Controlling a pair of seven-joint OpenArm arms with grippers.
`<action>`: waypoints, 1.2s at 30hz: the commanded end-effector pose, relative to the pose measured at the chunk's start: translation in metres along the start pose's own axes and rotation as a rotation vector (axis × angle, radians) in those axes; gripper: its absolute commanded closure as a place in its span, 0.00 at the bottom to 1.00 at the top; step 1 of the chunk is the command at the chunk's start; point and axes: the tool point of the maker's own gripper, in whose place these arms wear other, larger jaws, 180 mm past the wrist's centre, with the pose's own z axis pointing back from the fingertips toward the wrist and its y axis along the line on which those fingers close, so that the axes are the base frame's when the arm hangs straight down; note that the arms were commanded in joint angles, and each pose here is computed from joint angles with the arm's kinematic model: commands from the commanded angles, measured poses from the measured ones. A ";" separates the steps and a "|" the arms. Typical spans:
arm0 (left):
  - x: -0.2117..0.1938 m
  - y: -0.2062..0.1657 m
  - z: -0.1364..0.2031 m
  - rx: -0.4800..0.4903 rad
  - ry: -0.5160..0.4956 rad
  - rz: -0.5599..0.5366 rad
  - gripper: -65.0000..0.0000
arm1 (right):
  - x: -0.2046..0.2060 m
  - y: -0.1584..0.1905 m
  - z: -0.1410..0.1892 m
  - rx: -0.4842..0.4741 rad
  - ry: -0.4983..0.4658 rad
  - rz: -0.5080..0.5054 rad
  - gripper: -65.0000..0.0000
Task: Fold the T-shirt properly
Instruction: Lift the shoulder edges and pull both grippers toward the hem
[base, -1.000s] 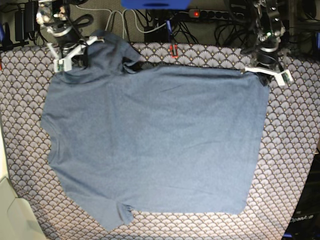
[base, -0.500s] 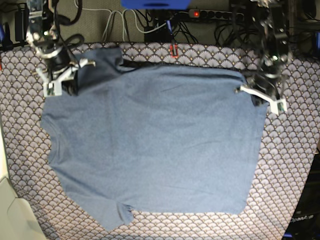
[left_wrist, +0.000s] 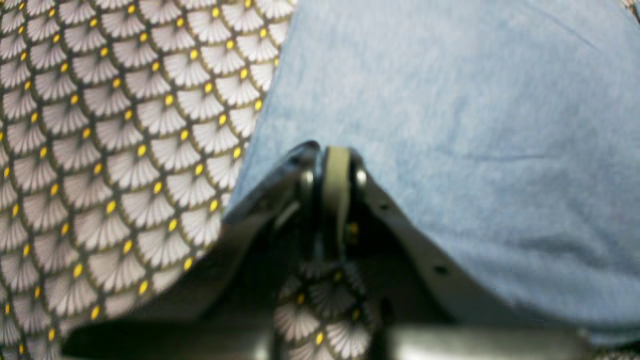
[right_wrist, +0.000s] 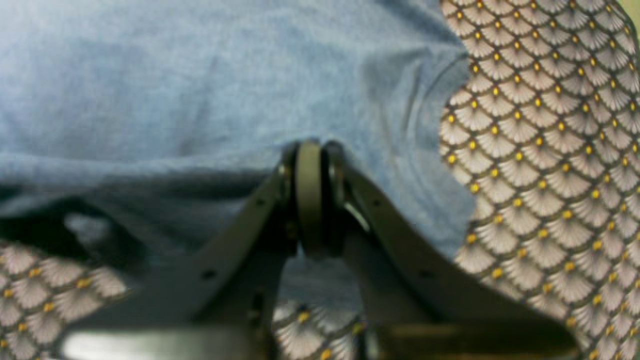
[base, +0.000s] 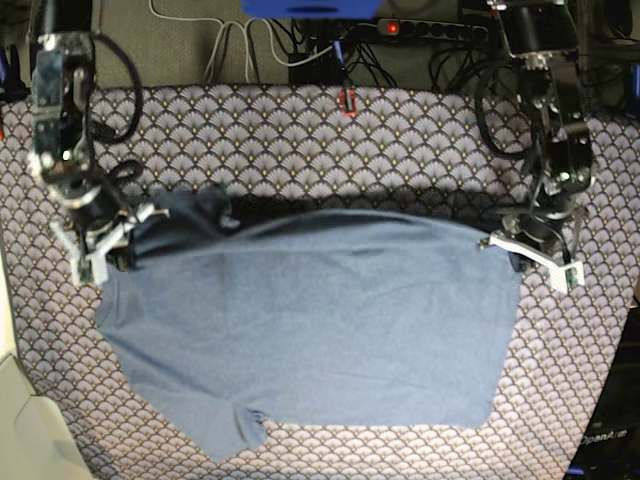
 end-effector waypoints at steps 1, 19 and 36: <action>0.025 -0.002 0.000 -0.006 -0.070 -0.009 0.99 | 0.022 -0.012 -0.002 -0.028 -0.058 0.015 1.00; 0.066 -0.006 -0.057 -0.013 -0.042 -0.067 0.99 | 0.041 -0.030 -0.052 -0.020 -0.008 0.121 1.00; 0.100 -0.027 -0.073 0.044 -0.133 -0.314 0.99 | 0.045 -0.026 -0.076 -0.090 0.029 0.330 1.00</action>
